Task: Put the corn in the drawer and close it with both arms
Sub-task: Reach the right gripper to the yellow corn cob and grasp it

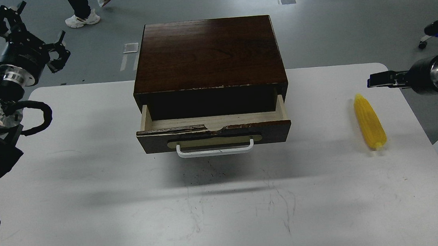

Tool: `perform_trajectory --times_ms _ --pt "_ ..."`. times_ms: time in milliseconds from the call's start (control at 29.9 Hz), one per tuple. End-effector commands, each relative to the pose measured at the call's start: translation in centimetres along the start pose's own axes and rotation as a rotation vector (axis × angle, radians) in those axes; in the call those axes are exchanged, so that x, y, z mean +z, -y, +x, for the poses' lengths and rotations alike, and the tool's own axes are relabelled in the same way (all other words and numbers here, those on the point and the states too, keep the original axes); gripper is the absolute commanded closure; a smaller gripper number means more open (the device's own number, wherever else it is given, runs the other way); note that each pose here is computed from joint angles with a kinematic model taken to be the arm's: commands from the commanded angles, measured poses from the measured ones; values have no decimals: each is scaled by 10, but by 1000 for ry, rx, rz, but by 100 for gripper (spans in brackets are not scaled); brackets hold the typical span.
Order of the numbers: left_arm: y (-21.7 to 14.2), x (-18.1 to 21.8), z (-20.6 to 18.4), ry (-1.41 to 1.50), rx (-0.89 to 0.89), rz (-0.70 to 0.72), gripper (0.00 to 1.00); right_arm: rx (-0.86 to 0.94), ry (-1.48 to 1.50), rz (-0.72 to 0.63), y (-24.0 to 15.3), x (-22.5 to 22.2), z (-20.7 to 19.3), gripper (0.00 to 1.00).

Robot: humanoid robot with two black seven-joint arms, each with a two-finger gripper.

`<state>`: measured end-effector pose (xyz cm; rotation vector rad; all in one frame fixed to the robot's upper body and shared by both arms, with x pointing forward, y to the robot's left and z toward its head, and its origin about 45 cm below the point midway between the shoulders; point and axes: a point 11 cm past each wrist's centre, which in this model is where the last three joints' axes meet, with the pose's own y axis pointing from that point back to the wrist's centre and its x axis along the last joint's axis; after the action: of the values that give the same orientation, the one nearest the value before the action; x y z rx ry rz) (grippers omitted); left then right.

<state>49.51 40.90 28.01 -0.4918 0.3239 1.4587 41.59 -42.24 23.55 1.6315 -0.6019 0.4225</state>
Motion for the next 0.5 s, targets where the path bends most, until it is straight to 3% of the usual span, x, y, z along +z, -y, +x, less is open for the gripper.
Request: perform_trajectory --times_ms 0,468 --pt "0 0 0 0 0 0 2 3 23 -18 16 13 -25 4" --pt "-1 -9 -1 -8 0 15 2 -20 37 -1 45 4 -56 9"
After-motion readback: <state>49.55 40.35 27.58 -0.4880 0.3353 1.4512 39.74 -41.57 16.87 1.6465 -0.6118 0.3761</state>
